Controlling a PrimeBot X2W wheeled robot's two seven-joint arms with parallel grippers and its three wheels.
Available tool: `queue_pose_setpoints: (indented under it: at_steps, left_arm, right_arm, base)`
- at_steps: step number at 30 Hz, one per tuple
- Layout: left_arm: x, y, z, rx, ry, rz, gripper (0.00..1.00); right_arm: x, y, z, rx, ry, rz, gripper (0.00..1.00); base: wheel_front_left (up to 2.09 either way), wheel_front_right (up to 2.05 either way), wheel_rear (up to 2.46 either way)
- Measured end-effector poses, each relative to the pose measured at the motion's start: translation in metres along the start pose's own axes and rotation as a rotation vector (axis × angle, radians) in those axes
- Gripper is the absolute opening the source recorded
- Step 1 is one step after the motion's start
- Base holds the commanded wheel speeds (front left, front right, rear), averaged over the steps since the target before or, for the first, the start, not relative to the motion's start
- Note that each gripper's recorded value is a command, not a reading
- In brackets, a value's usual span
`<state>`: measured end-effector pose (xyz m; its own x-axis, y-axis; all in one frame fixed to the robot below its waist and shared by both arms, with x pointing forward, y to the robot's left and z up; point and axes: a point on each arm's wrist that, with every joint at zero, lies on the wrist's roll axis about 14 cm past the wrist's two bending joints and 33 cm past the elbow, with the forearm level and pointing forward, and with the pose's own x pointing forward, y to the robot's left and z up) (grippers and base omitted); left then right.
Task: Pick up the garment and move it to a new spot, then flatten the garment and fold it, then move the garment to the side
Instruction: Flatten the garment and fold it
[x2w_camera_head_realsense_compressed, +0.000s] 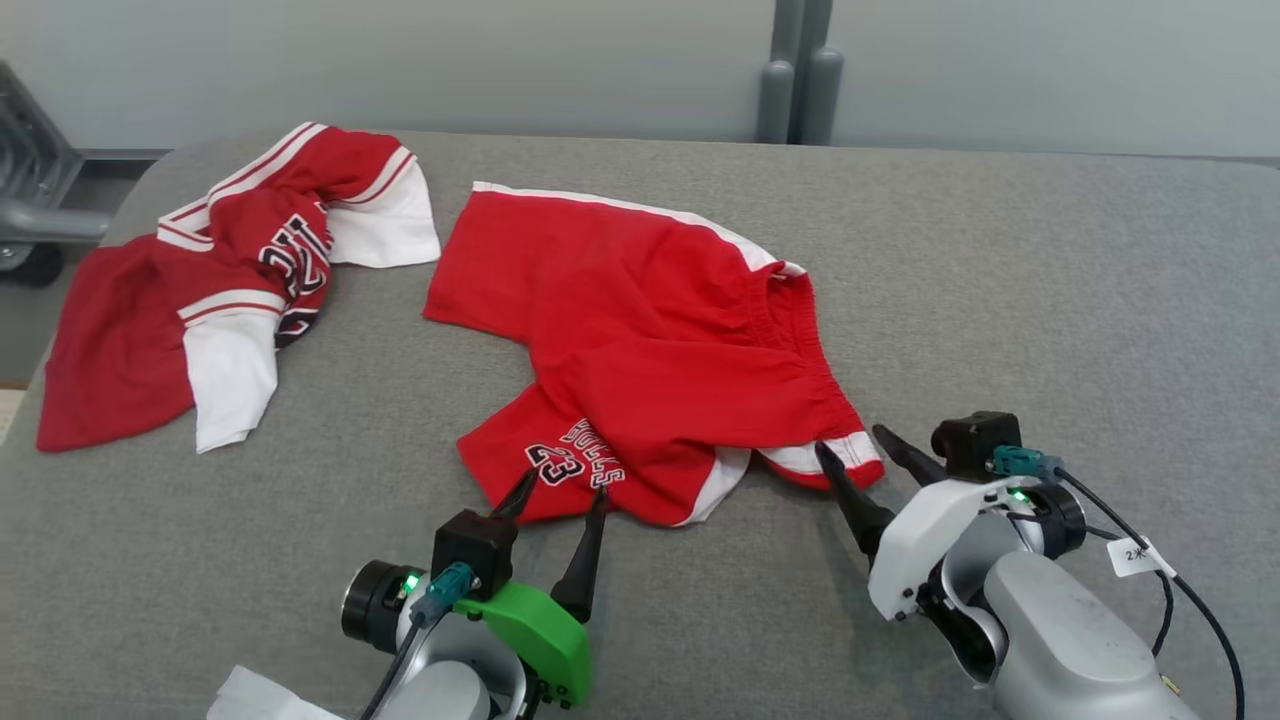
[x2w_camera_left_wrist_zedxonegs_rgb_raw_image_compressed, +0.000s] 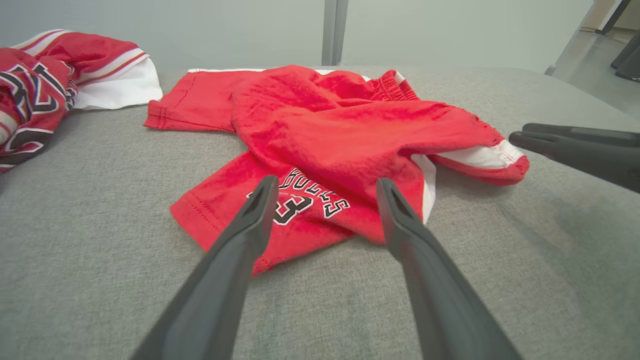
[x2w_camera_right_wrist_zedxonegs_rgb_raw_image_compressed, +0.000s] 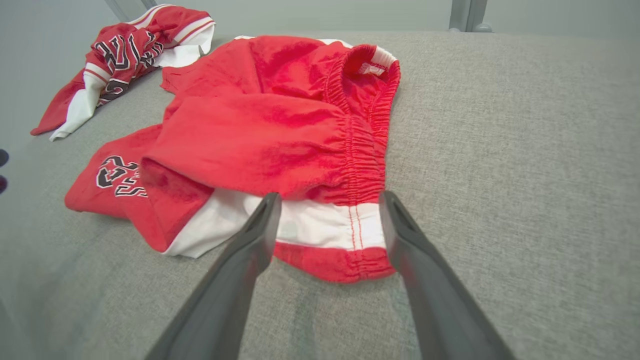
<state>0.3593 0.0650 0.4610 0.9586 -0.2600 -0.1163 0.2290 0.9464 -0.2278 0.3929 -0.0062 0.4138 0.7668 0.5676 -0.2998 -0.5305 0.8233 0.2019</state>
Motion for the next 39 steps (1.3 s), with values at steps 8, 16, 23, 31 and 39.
queue_pose_setpoints:
  at_steps: [8,16,23,31,39]
  left_arm:
    - [-0.016,0.022,0.014,-0.02,-0.055,0.086,1.0]
    - [-0.026,0.029,0.015,-0.024,-0.071,0.122,1.0]
    - [-0.026,0.026,0.023,-0.028,-0.097,0.114,1.0]
    - [-0.022,0.022,0.025,-0.018,-0.105,0.1,1.0]
    - [-0.021,0.025,0.03,-0.011,-0.12,0.109,1.0]
  right_arm:
    - [0.012,0.014,-0.012,-0.027,0.078,0.061,1.0]
    - [0.017,0.009,-0.009,-0.067,0.089,0.072,1.0]
    - [0.011,-0.005,-0.018,-0.07,0.127,0.046,1.0]
    - [0.009,-0.011,-0.032,-0.032,0.171,0.034,1.0]
    - [0.011,-0.003,-0.038,-0.017,0.194,0.06,0.49]
  base:
    - [0.0,0.0,0.0]
    - [0.0,0.0,0.0]
    - [0.0,0.0,0.0]
    - [0.0,0.0,0.0]
    - [0.0,0.0,0.0]
